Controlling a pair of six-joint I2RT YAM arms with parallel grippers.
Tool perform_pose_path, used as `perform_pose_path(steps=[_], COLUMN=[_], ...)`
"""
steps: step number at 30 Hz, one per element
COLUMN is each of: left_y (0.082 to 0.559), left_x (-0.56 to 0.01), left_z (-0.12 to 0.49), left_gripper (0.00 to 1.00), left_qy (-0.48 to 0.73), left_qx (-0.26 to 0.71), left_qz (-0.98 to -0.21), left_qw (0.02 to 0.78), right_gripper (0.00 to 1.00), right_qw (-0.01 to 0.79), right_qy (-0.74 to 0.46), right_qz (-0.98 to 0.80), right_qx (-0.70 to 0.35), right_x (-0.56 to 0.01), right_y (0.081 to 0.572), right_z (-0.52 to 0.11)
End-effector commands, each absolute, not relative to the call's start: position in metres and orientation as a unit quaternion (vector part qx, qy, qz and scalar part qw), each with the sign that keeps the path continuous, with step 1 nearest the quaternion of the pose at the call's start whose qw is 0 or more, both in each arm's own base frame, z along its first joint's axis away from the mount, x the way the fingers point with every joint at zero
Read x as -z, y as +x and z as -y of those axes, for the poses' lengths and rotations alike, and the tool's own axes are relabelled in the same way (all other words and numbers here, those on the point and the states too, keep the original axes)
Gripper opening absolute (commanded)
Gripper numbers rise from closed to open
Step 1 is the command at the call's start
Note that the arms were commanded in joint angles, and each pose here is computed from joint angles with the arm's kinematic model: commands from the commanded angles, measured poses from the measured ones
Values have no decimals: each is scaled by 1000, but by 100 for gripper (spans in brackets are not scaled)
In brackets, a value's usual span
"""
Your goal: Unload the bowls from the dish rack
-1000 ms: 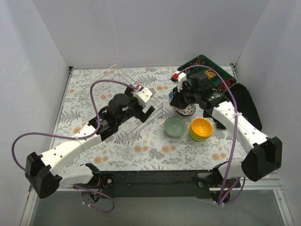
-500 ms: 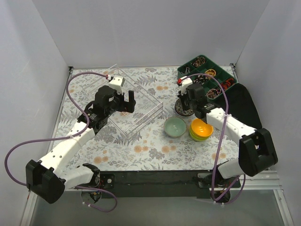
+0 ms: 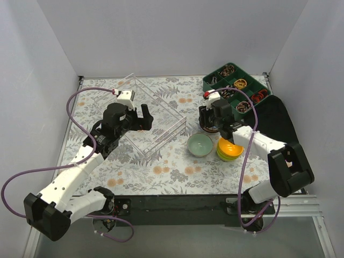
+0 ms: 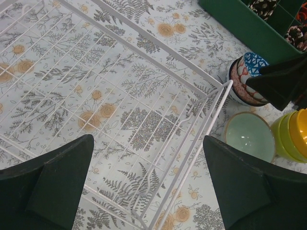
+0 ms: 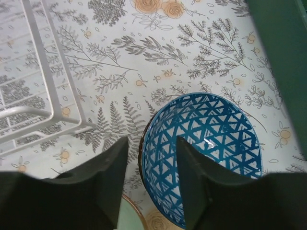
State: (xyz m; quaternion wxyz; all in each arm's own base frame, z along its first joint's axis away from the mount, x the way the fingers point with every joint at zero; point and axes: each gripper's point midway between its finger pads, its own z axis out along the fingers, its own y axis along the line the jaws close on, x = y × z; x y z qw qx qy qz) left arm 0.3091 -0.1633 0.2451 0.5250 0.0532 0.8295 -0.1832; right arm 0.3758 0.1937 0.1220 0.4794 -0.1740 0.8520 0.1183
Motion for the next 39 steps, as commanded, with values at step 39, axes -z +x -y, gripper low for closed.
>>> perform_pose_path(steps=[39], left_y=[198], left_x=[-306], left_z=[42], left_gripper=[98], left_qy=[-135], left_qx=[165], left_qz=[-724], left_qw=[655], right_gripper=[96], right_qw=[723], right_qy=[78], right_qz=[-685], right_qx=[-28], right_x=[-318], right_y=[180], right_z=[5])
